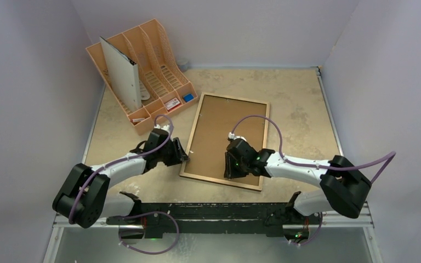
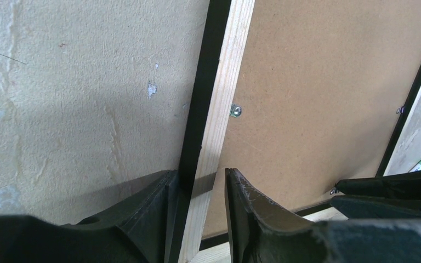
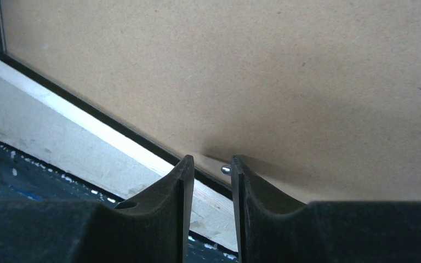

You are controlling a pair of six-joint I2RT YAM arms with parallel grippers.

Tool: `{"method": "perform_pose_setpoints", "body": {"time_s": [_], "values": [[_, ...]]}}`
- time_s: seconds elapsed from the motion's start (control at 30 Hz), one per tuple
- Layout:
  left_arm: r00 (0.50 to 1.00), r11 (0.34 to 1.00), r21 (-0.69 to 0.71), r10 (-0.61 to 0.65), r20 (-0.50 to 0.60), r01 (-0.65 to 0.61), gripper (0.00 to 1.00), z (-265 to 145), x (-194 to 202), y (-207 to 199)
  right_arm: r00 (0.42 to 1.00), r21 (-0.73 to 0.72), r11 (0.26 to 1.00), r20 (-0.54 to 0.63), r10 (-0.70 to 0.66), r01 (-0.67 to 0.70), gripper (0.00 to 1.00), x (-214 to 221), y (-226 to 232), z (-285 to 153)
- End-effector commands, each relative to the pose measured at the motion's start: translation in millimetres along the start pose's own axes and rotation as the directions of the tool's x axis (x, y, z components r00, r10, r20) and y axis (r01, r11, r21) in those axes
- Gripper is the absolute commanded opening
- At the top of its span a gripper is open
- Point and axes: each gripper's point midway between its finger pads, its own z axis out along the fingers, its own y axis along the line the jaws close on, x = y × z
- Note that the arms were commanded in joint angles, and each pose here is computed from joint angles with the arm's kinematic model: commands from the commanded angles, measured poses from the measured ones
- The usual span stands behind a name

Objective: Put the photo into the frame
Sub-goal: Install the photo frame at the center of the board.

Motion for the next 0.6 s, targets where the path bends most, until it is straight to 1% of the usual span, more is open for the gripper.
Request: {"method": "perform_pose_setpoints", "body": {"time_s": [0.0, 0.07, 0.13, 0.27, 0.43, 0.57], "values": [[0.999, 0.997, -0.077, 0.000, -0.040, -0.003, 0.39, 3, 13, 18, 0.997, 0.112, 0.994, 0.077, -0.010, 0.001, 0.34, -19, -14, -9], [0.999, 0.997, -0.079, 0.004, -0.040, -0.007, 0.39, 2, 13, 18, 0.989, 0.110, 0.994, 0.150, 0.001, -0.018, 0.35, -34, -12, -17], [0.999, 0.997, -0.080, 0.007, -0.040, -0.011, 0.39, 2, 12, 18, 0.986, 0.082, 0.996, 0.168, 0.002, -0.016, 0.35, -37, -6, -20], [0.999, 0.997, -0.079, 0.006, -0.040, -0.010, 0.39, 2, 12, 18, 0.989, 0.098, 0.995, 0.143, -0.038, 0.024, 0.35, -35, -9, -13], [0.999, 0.997, -0.079, 0.005, -0.040, -0.008, 0.39, 3, 12, 18, 0.996, 0.056, 0.997, 0.067, -0.050, 0.047, 0.35, -15, -8, -6], [0.999, 0.997, -0.078, 0.006, -0.041, -0.009, 0.39, 4, 12, 18, 0.997, 0.057, 0.996, 0.030, -0.076, 0.074, 0.32, -7, -11, -7]]}}
